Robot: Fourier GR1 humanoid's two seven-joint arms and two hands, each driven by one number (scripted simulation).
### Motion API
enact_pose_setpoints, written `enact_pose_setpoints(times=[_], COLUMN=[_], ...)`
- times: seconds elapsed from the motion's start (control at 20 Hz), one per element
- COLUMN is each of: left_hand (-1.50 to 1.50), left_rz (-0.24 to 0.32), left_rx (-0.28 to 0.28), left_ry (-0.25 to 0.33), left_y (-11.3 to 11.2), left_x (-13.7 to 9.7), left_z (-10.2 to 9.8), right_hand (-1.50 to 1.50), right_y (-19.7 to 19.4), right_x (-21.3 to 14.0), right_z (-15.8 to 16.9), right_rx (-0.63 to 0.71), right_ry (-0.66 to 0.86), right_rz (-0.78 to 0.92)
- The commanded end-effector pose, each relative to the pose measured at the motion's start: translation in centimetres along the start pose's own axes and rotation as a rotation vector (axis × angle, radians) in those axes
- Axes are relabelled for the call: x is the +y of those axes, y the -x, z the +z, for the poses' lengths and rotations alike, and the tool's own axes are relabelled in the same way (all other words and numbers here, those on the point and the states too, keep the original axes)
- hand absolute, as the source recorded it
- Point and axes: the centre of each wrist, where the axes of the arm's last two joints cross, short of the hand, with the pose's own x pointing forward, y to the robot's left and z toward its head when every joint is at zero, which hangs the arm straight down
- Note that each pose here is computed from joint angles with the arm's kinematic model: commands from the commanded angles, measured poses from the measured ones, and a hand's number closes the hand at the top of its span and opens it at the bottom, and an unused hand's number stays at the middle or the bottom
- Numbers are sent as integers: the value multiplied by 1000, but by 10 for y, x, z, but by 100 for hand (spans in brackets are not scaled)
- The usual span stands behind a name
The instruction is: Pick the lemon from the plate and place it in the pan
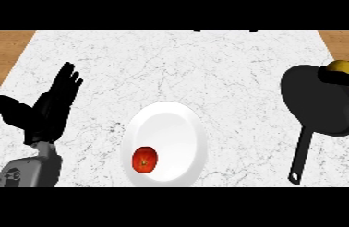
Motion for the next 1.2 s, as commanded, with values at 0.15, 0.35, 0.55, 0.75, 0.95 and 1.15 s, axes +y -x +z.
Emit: enact_pose_setpoints(times=[0.15, 0.35, 0.55, 0.75, 0.95, 1.15], left_hand=[0, 0, 0, 0, 0, 0], left_rz=[-2, 11, 25, -10, 9, 6], left_rx=[21, 0, -14, -8, -7, 10], left_ry=[16, 20, 16, 7, -14, -26], left_y=[-9, 8, 4, 8, 2, 6], left_x=[-1, -4, -3, -7, -1, -5], left_z=[5, 5, -3, -3, -6, 2], right_hand=[150, -150, -150, -150, -150, -150], right_y=[36, 63, 64, 89, 89, 108], right_x=[31, 56, 58, 54, 53, 31], right_z=[-13, 9, 5, 1, 5, -10], right_rx=[19, 260, 255, 204, 169, 225], right_ry=[-76, -126, -219, -184, -54, 14], right_rz=[46, -49, -119, -198, -382, -575])
